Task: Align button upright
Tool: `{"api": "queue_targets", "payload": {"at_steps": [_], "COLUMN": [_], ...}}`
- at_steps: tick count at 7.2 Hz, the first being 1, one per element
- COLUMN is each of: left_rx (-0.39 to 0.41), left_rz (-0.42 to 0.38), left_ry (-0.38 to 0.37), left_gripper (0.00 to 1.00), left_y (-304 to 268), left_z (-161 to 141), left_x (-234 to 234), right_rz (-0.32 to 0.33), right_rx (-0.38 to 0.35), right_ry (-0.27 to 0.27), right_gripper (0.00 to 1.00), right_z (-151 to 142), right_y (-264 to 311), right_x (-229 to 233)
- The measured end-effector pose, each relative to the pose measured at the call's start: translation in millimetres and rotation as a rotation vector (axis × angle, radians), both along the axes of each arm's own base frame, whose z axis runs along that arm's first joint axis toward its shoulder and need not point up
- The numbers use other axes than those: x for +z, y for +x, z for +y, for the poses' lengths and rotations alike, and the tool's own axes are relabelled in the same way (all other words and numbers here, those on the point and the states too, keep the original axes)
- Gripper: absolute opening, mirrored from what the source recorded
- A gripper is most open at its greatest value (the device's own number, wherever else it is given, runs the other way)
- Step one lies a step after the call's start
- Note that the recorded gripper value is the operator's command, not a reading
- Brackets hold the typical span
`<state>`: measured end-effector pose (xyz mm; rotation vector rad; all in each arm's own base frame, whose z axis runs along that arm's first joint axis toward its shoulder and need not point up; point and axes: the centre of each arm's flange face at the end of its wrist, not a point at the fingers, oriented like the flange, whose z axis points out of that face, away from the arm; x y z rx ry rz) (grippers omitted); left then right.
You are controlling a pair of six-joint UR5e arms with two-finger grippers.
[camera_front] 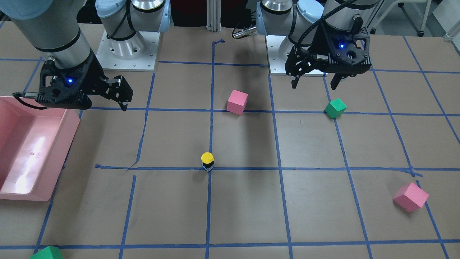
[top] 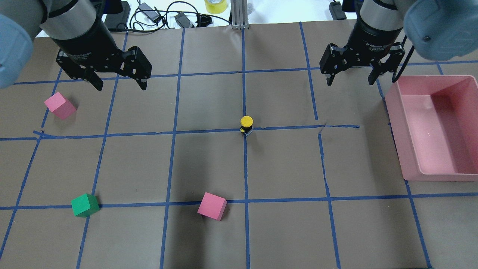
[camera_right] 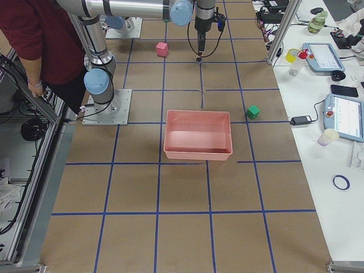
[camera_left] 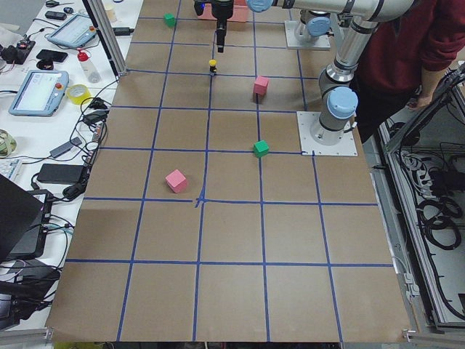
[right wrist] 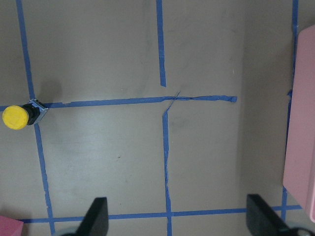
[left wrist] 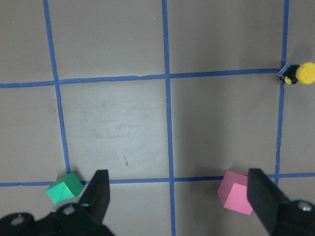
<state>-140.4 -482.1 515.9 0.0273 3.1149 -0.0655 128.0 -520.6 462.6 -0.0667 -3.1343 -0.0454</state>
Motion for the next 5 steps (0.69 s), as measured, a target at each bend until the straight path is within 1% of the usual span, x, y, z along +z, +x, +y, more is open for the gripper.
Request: {"api": "queue_targets", "payload": {"at_steps": [5], "left_rx": [0.001], "left_rz": [0.003], "left_ry": [0.003], "left_gripper": [1.0], "left_y": [1.8], "left_z": [-0.3], "left_x": [-7.4], "right_rz": [0.0], "right_rx": [-0.001], "right_ry": [0.001], "right_gripper": [1.0], "right_z": [0.3], "right_y": [0.0], "right_x": [0.1]}}
